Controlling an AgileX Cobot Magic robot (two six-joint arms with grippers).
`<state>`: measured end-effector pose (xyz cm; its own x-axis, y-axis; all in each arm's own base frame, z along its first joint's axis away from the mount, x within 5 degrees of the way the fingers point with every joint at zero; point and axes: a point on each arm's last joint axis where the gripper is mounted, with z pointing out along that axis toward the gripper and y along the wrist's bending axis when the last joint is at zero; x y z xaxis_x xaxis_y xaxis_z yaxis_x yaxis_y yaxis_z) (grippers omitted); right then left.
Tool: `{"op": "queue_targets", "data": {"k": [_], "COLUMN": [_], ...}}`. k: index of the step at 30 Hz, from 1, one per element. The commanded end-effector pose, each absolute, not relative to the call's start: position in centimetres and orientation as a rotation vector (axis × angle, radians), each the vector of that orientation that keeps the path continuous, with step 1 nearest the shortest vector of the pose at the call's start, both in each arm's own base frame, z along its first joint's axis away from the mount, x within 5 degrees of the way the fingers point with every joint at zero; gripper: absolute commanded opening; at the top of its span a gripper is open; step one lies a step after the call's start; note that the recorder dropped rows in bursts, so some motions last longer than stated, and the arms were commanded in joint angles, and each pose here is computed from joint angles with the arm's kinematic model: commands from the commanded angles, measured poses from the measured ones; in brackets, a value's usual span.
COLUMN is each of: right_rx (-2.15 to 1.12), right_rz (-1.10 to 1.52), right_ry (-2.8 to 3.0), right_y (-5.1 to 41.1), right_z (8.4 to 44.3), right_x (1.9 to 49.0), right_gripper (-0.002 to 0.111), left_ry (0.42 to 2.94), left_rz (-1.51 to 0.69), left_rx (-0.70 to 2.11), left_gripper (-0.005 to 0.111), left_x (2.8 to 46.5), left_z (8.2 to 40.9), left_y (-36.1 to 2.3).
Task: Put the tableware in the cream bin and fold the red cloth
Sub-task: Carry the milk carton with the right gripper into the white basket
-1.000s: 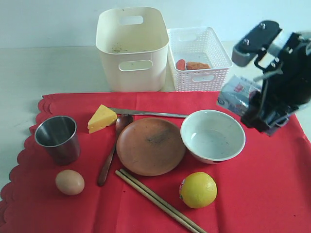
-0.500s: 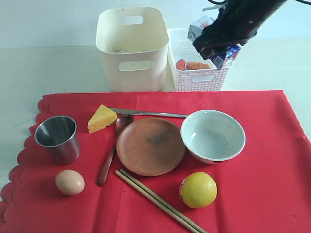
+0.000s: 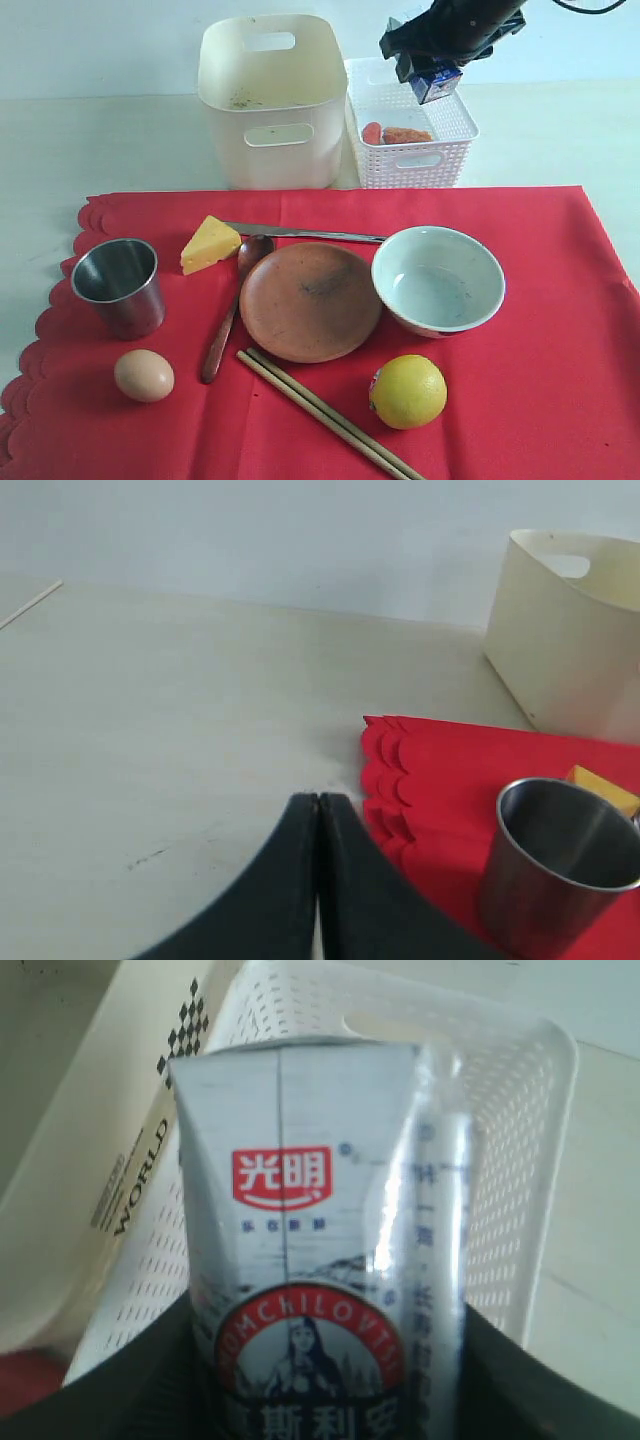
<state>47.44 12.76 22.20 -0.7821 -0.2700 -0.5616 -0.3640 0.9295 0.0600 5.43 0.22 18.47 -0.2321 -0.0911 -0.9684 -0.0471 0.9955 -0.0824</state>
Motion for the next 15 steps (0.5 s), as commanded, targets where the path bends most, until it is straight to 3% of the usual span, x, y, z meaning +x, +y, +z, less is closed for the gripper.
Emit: {"op": "queue_targets", "data": {"k": [1,10,15], "right_rx": [-0.412,-0.393,-0.391], "right_rz": [0.245,0.234,0.226], "right_ry": [2.467,2.421,2.419], "right_y": [13.2,13.9,13.9], "right_z": [20.7,16.3,14.8], "right_x": [49.8,53.1,53.6], "right_gripper": [0.0,0.002,0.022], "left_ry": [1.799,1.799,1.799], "left_rz": [-0.047,-0.047,-0.047], "left_rx": [-0.097,-0.097,-0.097], "left_gripper": [0.001,0.001,0.001], "left_x": [5.4,5.4,5.4], "left_z": [18.4,18.4,18.4], "left_y": [0.2,0.2,0.2]}}
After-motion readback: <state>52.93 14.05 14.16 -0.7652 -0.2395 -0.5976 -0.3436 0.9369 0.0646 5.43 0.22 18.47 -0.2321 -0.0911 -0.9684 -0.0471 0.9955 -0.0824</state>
